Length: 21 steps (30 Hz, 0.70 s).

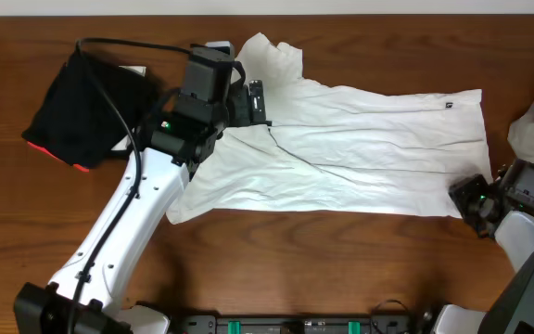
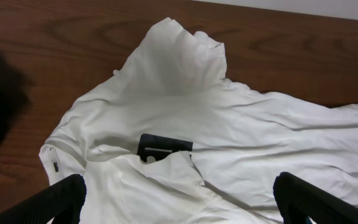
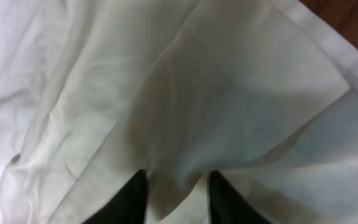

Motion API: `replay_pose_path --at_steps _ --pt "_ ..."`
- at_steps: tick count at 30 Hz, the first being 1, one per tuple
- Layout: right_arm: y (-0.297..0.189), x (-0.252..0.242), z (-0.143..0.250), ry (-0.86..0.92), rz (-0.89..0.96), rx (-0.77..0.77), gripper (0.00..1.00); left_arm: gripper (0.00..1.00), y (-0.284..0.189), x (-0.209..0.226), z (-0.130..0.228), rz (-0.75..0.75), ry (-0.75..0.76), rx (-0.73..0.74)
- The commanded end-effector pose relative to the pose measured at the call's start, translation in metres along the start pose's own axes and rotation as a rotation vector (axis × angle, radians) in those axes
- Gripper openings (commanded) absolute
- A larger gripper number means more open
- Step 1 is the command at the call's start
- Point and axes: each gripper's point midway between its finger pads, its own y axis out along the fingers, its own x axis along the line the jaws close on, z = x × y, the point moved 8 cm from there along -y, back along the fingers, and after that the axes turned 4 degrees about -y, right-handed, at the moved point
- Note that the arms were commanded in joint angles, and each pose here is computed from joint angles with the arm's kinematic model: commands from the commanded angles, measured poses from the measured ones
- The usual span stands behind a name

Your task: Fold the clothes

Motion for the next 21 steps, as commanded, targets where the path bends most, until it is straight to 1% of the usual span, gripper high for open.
replay_pose_path --at_steps 1,3,6,9,12,17,21 --pt "0.002 -0.002 0.002 0.009 0.013 0.0 0.2 0.98 0.002 0.004 0.0 -0.019 0.006 0.002" --pt "0.002 -0.001 0.001 0.008 0.013 0.0 0.15 0.98 0.002 0.004 0.0 -0.019 0.006 0.002" --pt "0.002 -0.001 0.001 0.008 0.013 -0.001 0.12 0.98 0.002 0.004 0.0 -0.019 0.006 0.002" --pt "0.002 -0.001 0.001 0.007 0.012 -0.003 0.01 0.98 0.002 0.004 0.0 -0.019 0.006 0.002" --pt "0.002 0.0 -0.001 0.004 0.003 -0.014 0.01 0.98 0.002 0.004 0.0 -0.019 0.006 0.002" --pt "0.001 0.013 -0.009 -0.034 -0.097 -0.041 0.01 0.98 0.002 0.004 0.0 -0.019 0.006 0.002" --pt "-0.002 0.019 -0.016 -0.041 -0.114 -0.055 0.01 0.98 0.002 0.004 0.0 -0.019 0.006 0.002"
